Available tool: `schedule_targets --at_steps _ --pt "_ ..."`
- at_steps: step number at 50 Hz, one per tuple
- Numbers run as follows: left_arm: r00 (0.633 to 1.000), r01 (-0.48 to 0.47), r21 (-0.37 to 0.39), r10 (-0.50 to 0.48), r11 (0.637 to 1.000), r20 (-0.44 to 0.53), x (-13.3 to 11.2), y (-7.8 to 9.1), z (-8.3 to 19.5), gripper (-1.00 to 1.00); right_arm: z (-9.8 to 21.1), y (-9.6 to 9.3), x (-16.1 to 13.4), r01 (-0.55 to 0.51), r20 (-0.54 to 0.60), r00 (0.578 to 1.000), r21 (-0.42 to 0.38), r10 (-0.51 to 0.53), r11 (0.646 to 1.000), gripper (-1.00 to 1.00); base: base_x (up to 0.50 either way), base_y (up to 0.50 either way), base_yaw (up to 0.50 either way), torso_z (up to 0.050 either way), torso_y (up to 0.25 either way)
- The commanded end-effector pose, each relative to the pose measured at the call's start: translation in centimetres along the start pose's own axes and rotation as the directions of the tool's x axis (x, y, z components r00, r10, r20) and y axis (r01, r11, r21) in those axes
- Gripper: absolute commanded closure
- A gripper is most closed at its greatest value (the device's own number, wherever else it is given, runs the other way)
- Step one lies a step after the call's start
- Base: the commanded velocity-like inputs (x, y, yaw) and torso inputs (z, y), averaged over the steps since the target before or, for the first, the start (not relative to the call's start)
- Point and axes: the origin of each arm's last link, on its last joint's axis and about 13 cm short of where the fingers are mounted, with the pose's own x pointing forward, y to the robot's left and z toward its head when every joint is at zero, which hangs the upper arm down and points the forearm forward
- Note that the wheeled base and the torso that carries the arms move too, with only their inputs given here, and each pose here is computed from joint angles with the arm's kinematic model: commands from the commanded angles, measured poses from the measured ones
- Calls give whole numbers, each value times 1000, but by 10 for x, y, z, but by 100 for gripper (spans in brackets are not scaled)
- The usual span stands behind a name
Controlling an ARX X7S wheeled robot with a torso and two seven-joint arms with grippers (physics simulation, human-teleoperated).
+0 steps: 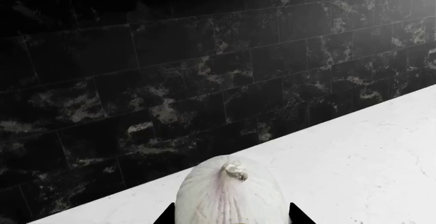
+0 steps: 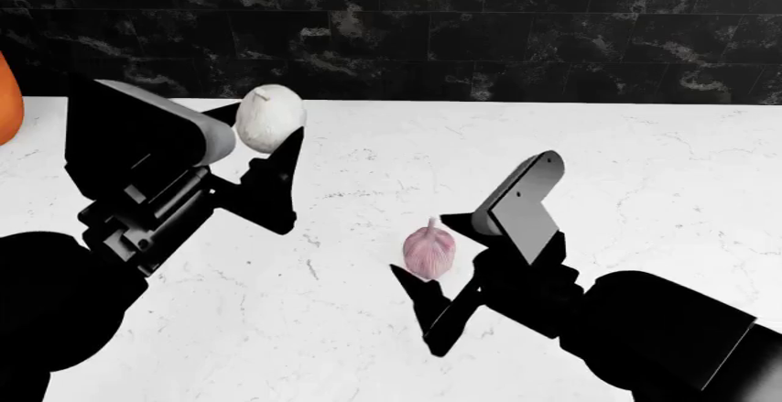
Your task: Pick the garlic, garlic from the counter and place them in the cabinet. Then close the cabinet.
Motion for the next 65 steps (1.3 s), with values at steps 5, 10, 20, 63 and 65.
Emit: schedule_targets --at_steps 5,10,20,63,65 --pt "1000 -5 -10 5 1000 1 -1 1 -1 100 -8 -6 5 54 -31 998 5 -54 999 -100 0 0 0 0 0" --pt "1000 -5 -12 5 1000 0 -1 1 -2 100 -8 -8 7 70 -36 997 2 -70 998 -100 0 0 0 0 0" --pt "1000 -7 -14 7 1000 -1 -2 2 -4 100 -15 -9 13 74 -63 995 8 -73 997 -100 0 0 0 0 0" --pt "1000 -8 -2 8 1000 1 -5 0 -5 100 5 -9 -5 143 -12 990 -44 -144 989 100 0 0 0 0 0" --pt "1000 -16 3 16 1000 5 -5 0 -5 100 11 -9 -9 169 19 986 -46 -168 985 100 0 0 0 0 0"
